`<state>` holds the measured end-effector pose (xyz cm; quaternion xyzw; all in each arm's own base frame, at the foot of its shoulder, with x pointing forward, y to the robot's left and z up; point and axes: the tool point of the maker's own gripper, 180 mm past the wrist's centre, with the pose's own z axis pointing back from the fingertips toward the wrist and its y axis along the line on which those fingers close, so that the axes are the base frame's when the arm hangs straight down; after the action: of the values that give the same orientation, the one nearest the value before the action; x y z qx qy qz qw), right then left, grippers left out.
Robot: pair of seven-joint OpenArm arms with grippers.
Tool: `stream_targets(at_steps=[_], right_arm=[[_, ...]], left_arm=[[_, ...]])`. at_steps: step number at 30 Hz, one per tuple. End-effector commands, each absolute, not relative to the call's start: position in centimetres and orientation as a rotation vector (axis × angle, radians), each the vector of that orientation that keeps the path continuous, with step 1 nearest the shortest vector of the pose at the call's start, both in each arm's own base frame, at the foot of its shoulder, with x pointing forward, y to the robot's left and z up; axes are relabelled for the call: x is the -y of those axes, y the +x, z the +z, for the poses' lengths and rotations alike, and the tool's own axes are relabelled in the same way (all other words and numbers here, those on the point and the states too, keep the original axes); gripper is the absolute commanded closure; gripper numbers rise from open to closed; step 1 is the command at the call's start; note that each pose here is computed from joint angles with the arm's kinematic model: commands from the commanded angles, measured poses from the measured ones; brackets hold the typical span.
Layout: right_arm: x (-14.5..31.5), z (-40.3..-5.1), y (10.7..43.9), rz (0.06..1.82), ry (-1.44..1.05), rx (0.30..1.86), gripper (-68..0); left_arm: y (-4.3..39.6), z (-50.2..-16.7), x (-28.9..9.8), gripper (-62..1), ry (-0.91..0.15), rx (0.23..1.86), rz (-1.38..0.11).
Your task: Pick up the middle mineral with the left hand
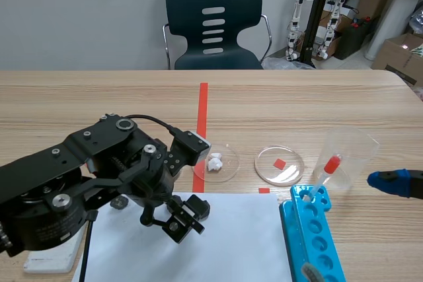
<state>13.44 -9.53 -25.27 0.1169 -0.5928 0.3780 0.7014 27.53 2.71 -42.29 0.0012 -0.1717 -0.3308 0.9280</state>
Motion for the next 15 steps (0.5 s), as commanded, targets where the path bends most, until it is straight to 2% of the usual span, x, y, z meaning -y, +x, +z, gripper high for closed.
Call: stream_targets(at_steps=[1,15], right_arm=[[9.51,-24.63,13.77,0.843,0.261,1.346,-65.5],[9.51,-24.63,13.77,0.843,0.261,1.346,-65.5]], left_arm=[[28.54,-41.38,-1.61,-48.8,-0.018,0.387,-0.677],[28.94,-41.04,-1.51,-48.8,-0.018,0.393,-0.674]])
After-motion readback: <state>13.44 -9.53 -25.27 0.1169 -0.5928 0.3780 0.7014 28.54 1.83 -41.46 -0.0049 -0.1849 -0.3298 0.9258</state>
